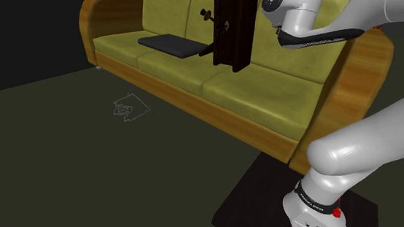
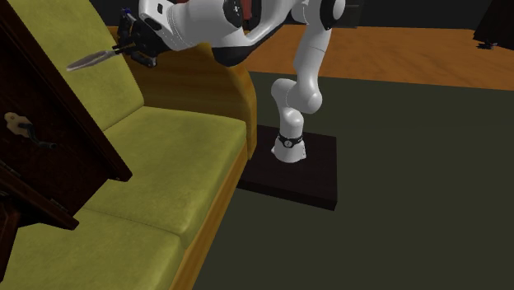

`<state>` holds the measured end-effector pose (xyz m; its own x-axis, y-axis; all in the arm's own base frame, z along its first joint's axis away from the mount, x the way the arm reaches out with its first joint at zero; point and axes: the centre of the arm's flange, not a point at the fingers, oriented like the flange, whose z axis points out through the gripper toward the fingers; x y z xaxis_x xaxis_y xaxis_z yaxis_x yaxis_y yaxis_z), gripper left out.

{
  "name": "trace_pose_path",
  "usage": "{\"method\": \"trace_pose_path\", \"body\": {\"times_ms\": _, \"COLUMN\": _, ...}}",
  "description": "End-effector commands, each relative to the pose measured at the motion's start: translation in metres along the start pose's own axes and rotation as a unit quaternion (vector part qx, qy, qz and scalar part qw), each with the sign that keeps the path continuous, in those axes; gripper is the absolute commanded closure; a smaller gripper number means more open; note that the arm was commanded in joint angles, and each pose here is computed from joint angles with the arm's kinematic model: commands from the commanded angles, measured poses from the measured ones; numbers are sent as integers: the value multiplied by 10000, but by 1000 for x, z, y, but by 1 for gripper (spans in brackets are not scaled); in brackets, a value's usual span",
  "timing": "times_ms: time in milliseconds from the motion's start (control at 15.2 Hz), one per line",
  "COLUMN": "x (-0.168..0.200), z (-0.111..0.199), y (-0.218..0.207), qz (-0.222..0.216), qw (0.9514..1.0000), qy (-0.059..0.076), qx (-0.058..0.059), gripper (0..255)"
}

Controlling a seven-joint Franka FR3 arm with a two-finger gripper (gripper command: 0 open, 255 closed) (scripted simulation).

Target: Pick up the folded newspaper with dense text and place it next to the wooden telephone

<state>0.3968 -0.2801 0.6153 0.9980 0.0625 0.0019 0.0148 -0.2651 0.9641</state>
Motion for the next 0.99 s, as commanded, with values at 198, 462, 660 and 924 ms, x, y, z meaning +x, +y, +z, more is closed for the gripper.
{"method": "trace_pose_path", "body": {"times_ms": 198, "x": 0, "z": 6, "y": -25, "qz": 2, "qw": 10000, "qy": 1, "qx": -1, "gripper": 255}}
{"method": "trace_pose_path", "body": {"times_ms": 462, "x": 0, "z": 12, "y": -46, "qz": 2, "qw": 10000, "qy": 1, "qx": -1, "gripper": 255}}
{"method": "trace_pose_path", "body": {"times_ms": 660, "x": 0, "z": 16, "y": -61, "qz": 2, "qw": 10000, "qy": 1, "qx": -1, "gripper": 255}}
{"method": "trace_pose_path", "body": {"times_ms": 924, "x": 0, "z": 22, "y": -81, "qz": 2, "qw": 10000, "qy": 1, "qx": -1, "gripper": 255}}
